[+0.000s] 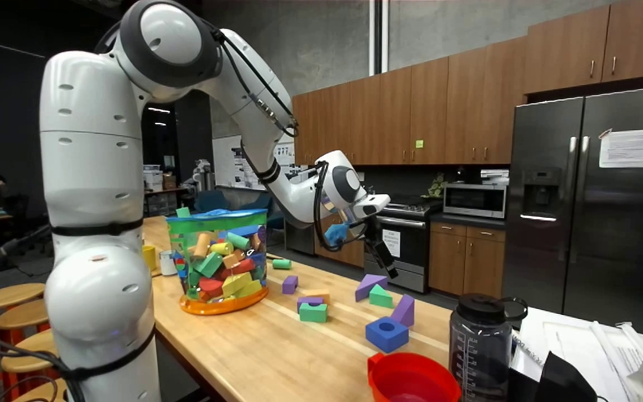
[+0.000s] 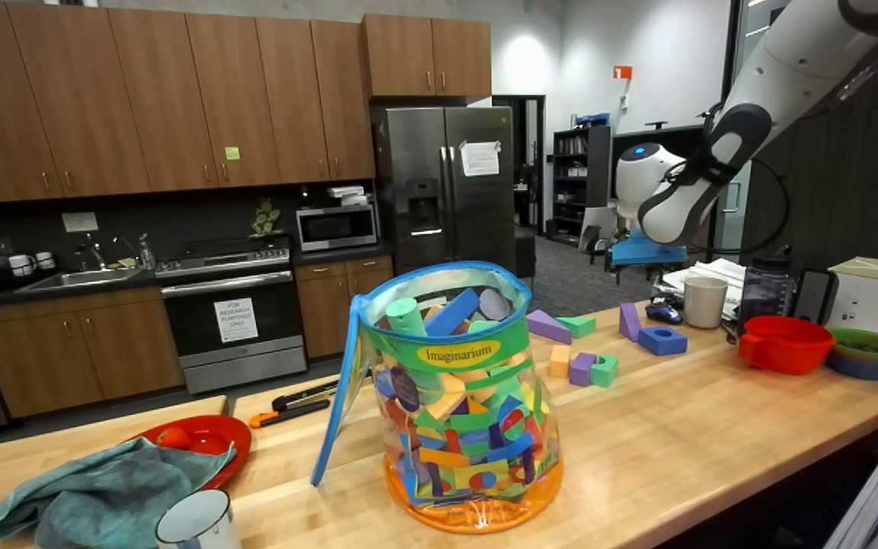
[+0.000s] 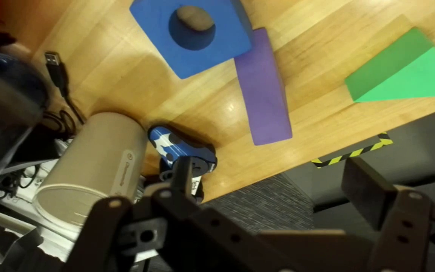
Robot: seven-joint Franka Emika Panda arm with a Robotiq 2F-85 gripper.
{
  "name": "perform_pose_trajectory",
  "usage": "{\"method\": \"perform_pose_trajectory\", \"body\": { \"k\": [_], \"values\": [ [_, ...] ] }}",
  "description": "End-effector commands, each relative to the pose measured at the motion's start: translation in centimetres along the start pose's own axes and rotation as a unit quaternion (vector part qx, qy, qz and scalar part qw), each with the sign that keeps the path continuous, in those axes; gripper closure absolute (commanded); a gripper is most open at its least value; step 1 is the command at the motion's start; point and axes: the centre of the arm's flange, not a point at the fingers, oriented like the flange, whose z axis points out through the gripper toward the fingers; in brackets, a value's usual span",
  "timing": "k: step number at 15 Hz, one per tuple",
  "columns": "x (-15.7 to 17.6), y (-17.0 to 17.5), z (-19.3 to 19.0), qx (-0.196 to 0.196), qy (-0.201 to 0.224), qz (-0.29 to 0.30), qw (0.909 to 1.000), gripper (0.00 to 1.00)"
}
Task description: Put the purple block to the right into the bag
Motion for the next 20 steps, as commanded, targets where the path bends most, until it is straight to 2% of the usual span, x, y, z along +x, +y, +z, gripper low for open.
{"method": "perform_pose_trajectory", "body": {
  "k": [1,5,9,14,20],
  "values": [
    [1.1,-0.2,2.4,-0.036,-0.002,0.014,0.9993,0.0],
    [0.4,-0.9,4.2,-0.045,-0.018,0.011,0.9987,0.0],
    [0.1,-2.4,5.4,-0.014,-0.017,0.015,0.9996,0.0],
    [1.3,-3.1,6.2,0.013,0.004,0.029,0.9995,0.0],
    [2.7,-2.7,7.0,-0.001,0.008,0.039,0.9992,0.0]
  ]
}}
